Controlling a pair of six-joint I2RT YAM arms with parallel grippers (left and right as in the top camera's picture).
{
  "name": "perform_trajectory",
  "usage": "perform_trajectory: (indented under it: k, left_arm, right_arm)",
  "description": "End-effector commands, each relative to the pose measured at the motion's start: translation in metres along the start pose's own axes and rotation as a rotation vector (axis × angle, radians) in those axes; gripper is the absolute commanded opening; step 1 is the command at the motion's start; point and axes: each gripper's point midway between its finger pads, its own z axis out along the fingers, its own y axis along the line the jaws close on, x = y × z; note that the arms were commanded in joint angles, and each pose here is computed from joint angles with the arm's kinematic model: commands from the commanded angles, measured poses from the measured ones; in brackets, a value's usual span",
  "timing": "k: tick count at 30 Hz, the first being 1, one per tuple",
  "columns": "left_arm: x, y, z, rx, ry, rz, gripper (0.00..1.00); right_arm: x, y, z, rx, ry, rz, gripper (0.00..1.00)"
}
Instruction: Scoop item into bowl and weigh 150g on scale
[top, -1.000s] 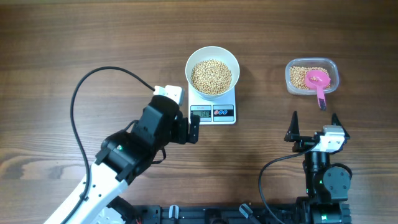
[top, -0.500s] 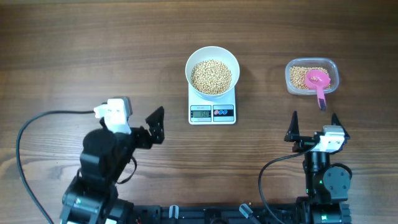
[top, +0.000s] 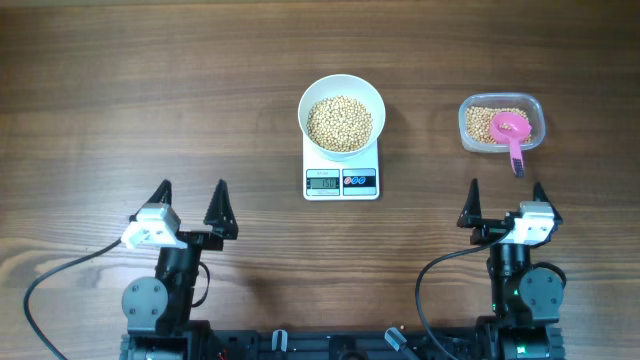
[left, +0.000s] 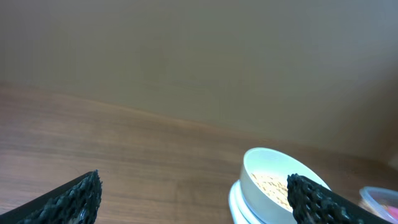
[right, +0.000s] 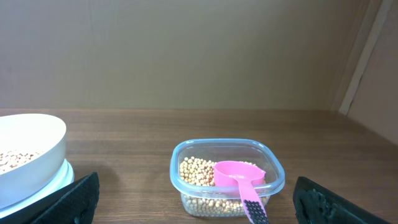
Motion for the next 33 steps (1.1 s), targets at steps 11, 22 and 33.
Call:
perform_trajectory:
  k: [11,22,33]
  left_arm:
    - [-0.006,0.007,-0.004,-0.006,-0.077,0.101,1.0]
    - [0.003,0.01,0.0,-0.006,-0.111,0.231,1.0]
    - [0.048,0.044,-0.001,-0.159,0.067,0.074,1.0]
  right_arm:
    - [-0.003,0.004,-0.001,-0.022,-0.012,0.01,1.0]
    - [-0.003,0.004,-0.001,-0.022,-0.012,0.01,1.0]
    - [-0.002,0.004,0.0,-0.021,-0.01,0.01,1.0]
